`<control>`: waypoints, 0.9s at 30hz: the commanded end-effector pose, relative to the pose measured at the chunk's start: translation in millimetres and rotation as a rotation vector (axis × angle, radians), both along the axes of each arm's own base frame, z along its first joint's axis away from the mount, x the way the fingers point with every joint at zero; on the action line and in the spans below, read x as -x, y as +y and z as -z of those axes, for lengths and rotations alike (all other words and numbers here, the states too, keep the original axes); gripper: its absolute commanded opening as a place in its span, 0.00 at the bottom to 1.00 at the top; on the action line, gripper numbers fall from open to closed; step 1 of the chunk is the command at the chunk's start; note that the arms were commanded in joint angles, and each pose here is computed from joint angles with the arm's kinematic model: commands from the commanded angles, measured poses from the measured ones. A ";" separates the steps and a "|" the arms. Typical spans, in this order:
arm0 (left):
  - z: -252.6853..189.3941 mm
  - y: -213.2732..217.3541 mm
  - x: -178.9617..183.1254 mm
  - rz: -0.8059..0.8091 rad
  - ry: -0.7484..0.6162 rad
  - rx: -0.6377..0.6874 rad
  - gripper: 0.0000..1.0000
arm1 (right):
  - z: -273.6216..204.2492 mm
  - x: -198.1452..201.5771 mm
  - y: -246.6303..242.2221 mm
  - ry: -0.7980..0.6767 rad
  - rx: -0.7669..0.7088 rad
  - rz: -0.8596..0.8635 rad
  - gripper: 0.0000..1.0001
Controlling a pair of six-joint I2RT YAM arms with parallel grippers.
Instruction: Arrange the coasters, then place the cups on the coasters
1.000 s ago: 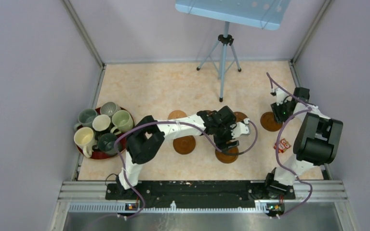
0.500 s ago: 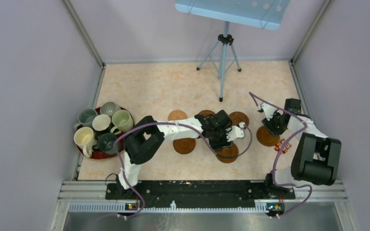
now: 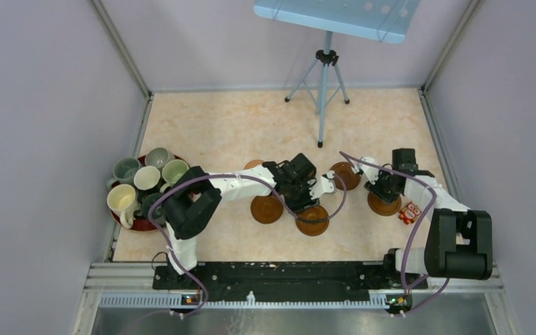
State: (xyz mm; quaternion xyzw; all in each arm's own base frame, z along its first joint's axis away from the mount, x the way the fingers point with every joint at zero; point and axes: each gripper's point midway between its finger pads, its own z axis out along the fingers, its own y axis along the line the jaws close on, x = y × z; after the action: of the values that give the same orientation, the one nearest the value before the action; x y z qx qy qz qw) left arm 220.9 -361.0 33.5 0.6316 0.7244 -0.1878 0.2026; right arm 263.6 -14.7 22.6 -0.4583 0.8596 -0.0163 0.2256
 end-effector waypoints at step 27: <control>-50.5 84.2 -10.5 -0.053 0.036 0.139 0.67 | 28.2 79.1 92.5 0.286 -0.121 -0.167 0.35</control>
State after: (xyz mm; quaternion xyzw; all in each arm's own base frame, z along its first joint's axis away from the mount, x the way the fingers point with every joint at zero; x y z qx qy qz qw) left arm 225.3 -281.1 49.3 0.6087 0.7393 -0.2120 0.1949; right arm 244.7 57.7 21.1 -0.5199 0.8271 0.0266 0.2120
